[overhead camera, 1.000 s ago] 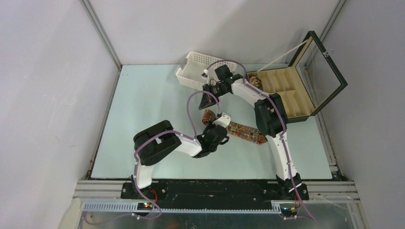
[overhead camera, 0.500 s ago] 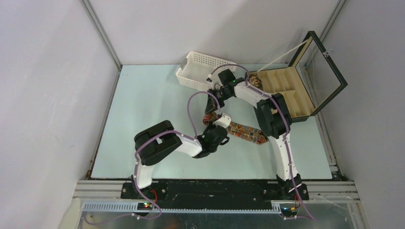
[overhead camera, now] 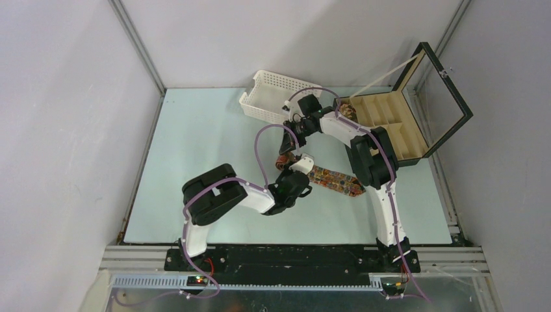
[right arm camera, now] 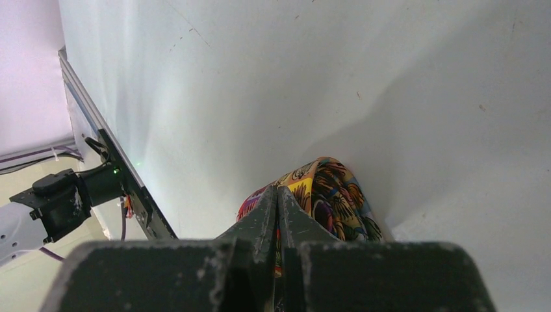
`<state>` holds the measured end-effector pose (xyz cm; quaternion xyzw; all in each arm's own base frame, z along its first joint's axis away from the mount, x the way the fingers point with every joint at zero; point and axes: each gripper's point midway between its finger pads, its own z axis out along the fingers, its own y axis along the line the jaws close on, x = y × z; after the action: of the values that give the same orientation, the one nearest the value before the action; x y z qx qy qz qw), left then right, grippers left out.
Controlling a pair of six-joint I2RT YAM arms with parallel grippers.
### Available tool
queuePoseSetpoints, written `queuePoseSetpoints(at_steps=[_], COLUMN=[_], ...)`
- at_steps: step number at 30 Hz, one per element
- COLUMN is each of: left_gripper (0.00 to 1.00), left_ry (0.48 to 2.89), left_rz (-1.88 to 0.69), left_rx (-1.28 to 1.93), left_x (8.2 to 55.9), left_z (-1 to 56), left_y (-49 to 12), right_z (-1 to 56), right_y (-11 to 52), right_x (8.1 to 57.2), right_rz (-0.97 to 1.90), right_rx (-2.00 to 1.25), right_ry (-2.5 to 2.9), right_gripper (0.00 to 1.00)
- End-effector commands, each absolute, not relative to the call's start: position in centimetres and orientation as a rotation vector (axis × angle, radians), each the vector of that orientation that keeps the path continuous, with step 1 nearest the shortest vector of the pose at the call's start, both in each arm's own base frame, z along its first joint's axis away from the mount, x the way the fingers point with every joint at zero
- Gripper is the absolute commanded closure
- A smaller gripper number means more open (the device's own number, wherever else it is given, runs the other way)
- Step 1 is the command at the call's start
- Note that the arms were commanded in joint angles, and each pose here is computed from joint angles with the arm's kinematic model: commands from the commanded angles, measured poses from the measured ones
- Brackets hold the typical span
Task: Roll the ties
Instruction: Roll the tie at the center of the board.
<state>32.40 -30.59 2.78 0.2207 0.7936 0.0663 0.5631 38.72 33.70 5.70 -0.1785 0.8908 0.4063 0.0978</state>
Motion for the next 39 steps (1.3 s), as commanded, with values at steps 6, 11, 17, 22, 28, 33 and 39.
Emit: queuePoseSetpoints(at_steps=[6,11,17,22,28,33,39], left_gripper=[0.67,0.66,0.65,0.66,0.69,0.68,0.66], left_ry=[1.843,1.845,1.852,1.861,1.864,1.844,1.832], left_rz=[0.081,0.036,-0.038,-0.104,-0.205,-0.322,-0.408], left_rx=[0.419,0.385,0.355,0.322,0.241,0.085,-0.078], left_x=[32.3,31.8,30.8,30.1,29.2,28.4,28.5], left_z=[6.2,7.1,8.3,8.8,10.1,12.8,14.4], left_y=[-30.7,-30.5,-30.4,-30.2,-29.7,-28.5,-26.6], right_z=[7.9,8.0,8.1,7.9,8.0,7.9,8.4], right_y=[33.5,33.5,33.4,33.4,33.5,33.3,33.0], right_x=[39.7,39.8,39.9,39.9,39.8,39.6,39.5], right_rz=[1.188,1.19,1.192,1.194,1.199,1.19,1.164], right_rx=[-0.531,-0.527,-0.525,-0.52,-0.515,-0.502,-0.491], right_ry=[2.567,2.562,2.559,2.561,2.56,2.555,2.541], right_gripper=[0.97,0.98,0.98,0.98,0.98,0.98,0.98])
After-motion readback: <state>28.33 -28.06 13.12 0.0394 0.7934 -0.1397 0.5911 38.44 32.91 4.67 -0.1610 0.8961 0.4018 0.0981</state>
